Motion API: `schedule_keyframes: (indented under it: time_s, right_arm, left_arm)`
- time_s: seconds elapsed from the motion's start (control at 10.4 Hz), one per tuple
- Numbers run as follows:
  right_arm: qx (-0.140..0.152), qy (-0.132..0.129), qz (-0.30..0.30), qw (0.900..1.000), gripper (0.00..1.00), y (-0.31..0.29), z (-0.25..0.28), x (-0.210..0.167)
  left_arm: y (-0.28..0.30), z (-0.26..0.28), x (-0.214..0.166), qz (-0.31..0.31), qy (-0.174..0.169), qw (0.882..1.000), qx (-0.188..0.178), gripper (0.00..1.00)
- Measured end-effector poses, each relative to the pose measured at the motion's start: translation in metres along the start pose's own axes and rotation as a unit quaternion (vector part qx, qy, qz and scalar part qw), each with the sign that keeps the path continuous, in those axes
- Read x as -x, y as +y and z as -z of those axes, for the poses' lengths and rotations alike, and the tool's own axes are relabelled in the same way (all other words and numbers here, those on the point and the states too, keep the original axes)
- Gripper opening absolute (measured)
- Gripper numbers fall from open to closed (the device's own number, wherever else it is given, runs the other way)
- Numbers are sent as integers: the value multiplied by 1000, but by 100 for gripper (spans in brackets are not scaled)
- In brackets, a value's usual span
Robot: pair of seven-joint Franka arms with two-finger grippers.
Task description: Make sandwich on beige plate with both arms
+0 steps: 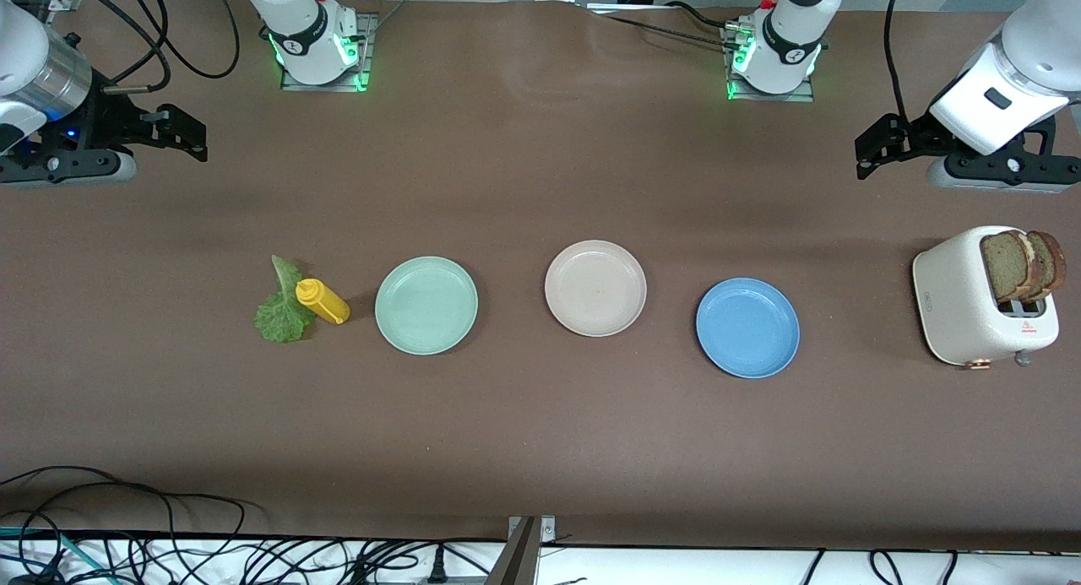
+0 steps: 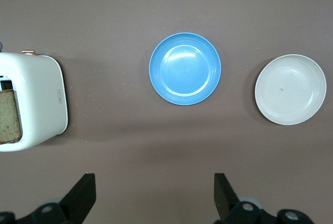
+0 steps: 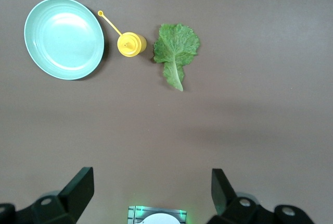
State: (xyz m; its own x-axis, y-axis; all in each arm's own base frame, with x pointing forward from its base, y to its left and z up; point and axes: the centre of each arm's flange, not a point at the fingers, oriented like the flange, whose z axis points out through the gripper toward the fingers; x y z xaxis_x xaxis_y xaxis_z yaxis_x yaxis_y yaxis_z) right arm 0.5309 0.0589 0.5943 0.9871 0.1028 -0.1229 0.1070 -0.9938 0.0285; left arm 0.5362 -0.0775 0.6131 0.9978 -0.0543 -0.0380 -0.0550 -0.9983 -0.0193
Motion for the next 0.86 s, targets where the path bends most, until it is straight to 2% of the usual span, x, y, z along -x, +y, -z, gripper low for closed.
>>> schedule_keyframes:
  time_s: [0.86]
  right_arm:
    - [-1, -8, -5, 1000, 100, 6, -8, -1]
  left_arm:
    - [0, 0, 0, 0, 0, 1000, 0, 100]
